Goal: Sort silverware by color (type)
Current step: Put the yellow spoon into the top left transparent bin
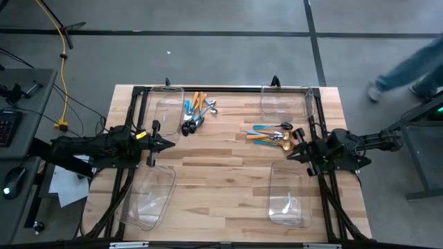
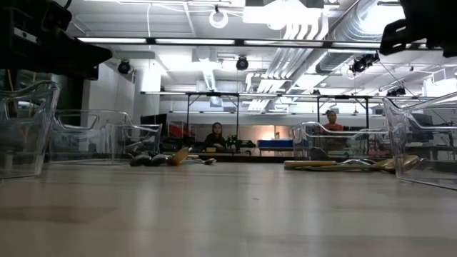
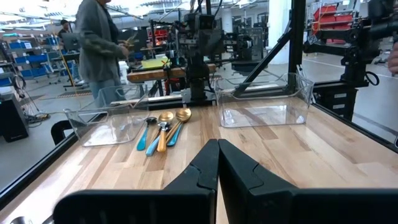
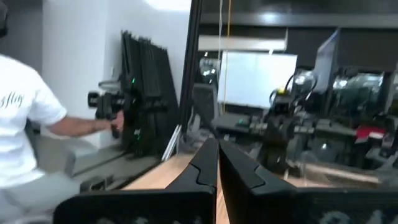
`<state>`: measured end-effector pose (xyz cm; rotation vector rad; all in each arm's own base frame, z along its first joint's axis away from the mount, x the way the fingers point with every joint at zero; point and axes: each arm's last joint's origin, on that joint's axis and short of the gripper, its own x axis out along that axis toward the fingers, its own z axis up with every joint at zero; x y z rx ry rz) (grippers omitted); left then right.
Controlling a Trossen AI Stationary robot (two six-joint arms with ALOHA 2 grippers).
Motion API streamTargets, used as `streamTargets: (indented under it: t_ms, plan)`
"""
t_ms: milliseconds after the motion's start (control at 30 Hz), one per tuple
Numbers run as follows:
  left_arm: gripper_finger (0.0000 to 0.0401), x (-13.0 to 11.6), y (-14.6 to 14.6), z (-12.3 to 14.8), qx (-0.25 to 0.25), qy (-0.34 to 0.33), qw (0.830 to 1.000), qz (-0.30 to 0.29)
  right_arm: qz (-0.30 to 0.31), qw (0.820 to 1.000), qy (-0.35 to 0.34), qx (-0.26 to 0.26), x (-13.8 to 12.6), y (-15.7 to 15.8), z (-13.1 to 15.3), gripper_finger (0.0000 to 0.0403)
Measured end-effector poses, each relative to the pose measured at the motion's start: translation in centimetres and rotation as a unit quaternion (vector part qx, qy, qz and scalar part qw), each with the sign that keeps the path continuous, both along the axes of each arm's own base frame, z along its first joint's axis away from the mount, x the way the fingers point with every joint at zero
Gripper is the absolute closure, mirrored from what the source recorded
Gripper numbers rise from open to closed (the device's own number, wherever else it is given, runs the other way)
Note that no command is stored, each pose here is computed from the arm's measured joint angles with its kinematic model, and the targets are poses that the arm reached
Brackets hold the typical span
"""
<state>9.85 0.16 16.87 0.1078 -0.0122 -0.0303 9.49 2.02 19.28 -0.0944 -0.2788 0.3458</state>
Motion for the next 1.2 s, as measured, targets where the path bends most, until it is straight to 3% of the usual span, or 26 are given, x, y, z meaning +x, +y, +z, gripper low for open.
streamTargets:
  t_ms: [133, 267, 400, 500, 633, 800, 900, 1033, 1200]
  plan:
    - [0.0401, 0.0, 0.0, 0.0, -0.014, -0.002, 1.0, 0.0, -0.015, 1.0, -0.019, 0.005, -0.1, -0.1, 0.4, 0.0402]
    - [0.0401, 0.0, 0.0, 0.0, -0.014, -0.002, 1.0, 0.0, -0.121, 0.992, 0.002, 0.019, 0.2, -0.7, 0.0, 0.0402]
    - [0.0401, 0.0, 0.0, 0.0, -0.014, -0.002, 1.0, 0.0, -0.278, 0.96, 0.037, 0.022, 0.3, -1.6, -0.6, 0.0402]
    - [0.0401, 0.0, 0.0, 0.0, -0.014, -0.002, 1.0, 0.0, -0.344, 0.937, 0.054, 0.027, 0.2, -2.0, -0.9, 0.0402]
    - [0.0401, 0.0, 0.0, 0.2, -0.01, -0.011, 1.0, 0.001, -0.345, 0.935, 0.069, 0.034, 0.3, -2.0, -1.2, 0.0402]
    - [0.0401, -0.2, 0.0, 1.9, -0.018, -0.098, 0.995, 0.002, -0.329, 0.94, 0.074, 0.059, 0.3, -2.0, -1.3, 0.0402]
    - [0.0401, -0.4, 0.2, 2.8, -0.01, -0.147, 0.988, 0.042, -0.327, 0.94, 0.058, 0.072, 0.3, -2.0, -1.0, 0.0402]
    - [0.039, -0.3, 0.7, 4.1, -0.006, -0.146, 0.982, 0.122, -0.357, 0.929, 0.039, 0.085, 0.0, -2.3, 0.7, 0.0402]
    - [0.0363, 0.9, 0.9, 6.1, -0.027, -0.107, 0.984, 0.141, -0.384, 0.919, 0.053, 0.076, 0.0, -2.7, 4.2, 0.0376]
